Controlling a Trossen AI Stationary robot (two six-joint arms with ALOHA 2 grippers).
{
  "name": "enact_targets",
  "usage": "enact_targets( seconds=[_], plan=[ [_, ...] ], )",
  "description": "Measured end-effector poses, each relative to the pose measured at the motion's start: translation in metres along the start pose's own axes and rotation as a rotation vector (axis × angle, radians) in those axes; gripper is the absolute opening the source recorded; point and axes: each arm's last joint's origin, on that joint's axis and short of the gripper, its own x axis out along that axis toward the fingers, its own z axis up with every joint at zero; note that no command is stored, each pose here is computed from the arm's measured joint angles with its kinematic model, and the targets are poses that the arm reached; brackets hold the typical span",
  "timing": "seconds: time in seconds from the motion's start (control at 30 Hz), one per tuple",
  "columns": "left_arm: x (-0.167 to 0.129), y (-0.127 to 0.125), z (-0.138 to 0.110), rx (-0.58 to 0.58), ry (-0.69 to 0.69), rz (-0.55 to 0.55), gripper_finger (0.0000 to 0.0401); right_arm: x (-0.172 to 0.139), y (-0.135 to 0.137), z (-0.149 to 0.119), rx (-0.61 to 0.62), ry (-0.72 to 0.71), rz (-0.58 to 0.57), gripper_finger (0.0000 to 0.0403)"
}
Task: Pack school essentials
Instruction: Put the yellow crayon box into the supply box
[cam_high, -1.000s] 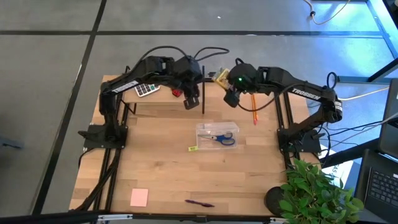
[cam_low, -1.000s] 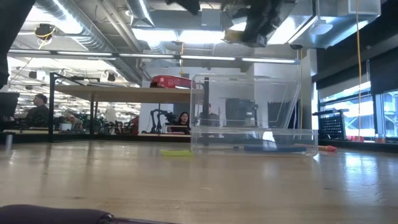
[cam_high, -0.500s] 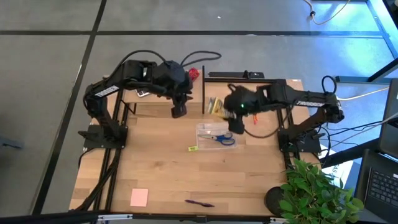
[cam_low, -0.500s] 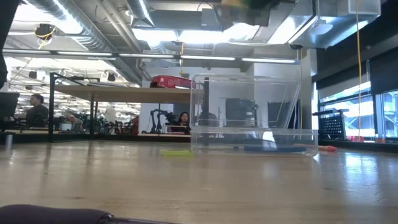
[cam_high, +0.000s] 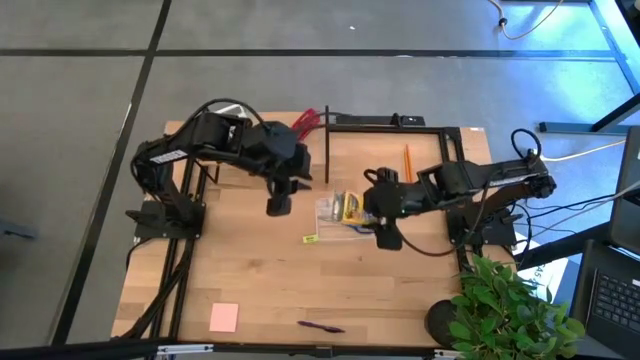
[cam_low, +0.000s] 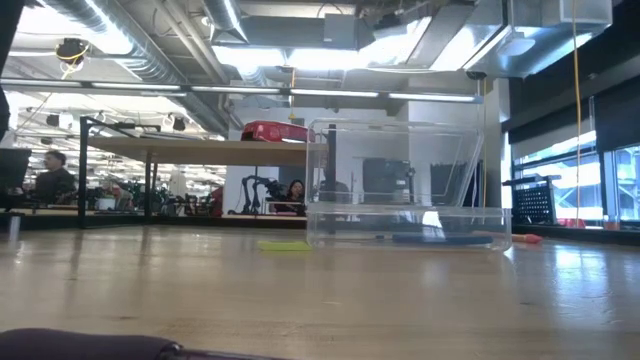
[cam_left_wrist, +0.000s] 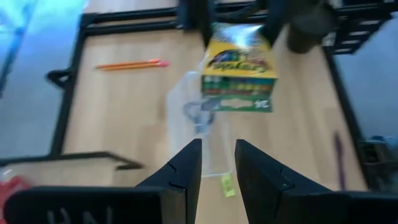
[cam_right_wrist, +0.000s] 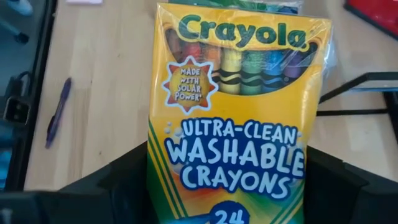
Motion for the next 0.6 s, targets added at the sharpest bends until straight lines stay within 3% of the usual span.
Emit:
enact_targets(
  seconds=[0.27,0.6],
  plan=[
    [-0.001,-0.019,0.004,-0.013,-0.041,-0.058,0.0089,0.021,0.013,-0.016,-0.042,0.071,0.014,0.0310],
    [-0.003,-0.034,0.004,-0.012,-0.048,-0.089,0.0089,0.066,0.032,-0.040,-0.044,0.058,0.079,0.0310]
  ],
)
